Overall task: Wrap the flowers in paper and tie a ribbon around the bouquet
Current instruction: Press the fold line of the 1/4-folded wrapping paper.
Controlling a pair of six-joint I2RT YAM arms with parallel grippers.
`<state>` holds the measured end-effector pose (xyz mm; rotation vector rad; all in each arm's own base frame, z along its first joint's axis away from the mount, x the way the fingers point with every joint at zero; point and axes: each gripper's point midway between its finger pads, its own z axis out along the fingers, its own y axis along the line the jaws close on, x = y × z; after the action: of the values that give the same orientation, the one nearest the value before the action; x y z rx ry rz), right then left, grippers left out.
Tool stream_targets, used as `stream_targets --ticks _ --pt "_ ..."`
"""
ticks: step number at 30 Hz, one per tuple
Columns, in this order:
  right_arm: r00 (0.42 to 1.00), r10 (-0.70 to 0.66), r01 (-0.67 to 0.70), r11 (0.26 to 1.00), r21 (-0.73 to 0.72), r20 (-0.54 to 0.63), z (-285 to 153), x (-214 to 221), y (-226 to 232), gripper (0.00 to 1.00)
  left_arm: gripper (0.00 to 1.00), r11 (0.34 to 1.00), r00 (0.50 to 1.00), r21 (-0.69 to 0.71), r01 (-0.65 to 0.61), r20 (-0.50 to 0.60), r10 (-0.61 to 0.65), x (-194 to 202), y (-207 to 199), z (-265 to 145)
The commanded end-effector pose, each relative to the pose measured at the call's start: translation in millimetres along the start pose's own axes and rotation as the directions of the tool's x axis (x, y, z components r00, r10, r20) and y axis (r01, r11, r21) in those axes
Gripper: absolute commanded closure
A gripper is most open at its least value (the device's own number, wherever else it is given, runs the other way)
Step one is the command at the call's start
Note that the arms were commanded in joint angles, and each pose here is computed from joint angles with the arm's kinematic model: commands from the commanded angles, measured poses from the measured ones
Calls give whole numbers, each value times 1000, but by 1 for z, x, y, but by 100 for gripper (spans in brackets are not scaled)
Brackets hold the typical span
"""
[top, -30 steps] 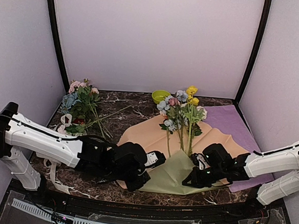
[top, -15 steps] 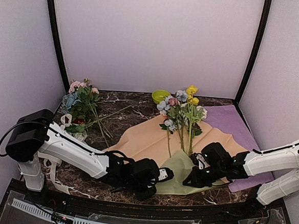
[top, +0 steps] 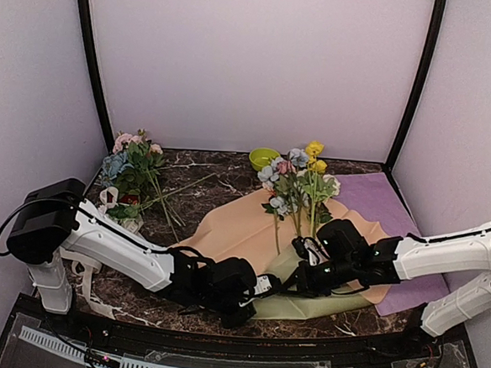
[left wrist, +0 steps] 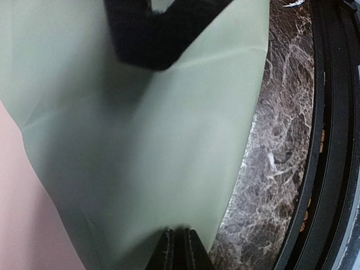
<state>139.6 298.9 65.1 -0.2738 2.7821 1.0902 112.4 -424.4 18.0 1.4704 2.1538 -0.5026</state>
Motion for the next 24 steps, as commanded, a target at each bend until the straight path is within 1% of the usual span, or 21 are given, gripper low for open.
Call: stream_targets --ticks 1,6,10,16,18,21,24 --pt "999 30 -33 993 -117 -31 20 1 21 100 93 998 989 53 31 -146 -23 46 -5 -3" --pt "991 75 -93 982 -165 -113 42 19 16 100 93 997 990 69 37 -139 -27 49 -6 -2" --pt "984 81 -101 988 -120 -159 46 36 6 100 93 997 989 69 41 -142 -31 51 -5 -3" --pt "980 163 -160 986 41 -111 30 51 -48 100 93 996 985 61 70 -165 -59 60 1 -4" --pt "975 201 -191 976 100 -96 22 58 -70 100 93 995 983 62 75 -172 -63 62 2 -3" --pt "968 246 -236 957 166 -41 6 57 -92 100 93 995 982 62 81 -174 -69 64 3 -3" --pt "964 267 -258 932 256 -2 -11 59 -113 100 93 995 981 57 85 -178 -74 65 6 -2"
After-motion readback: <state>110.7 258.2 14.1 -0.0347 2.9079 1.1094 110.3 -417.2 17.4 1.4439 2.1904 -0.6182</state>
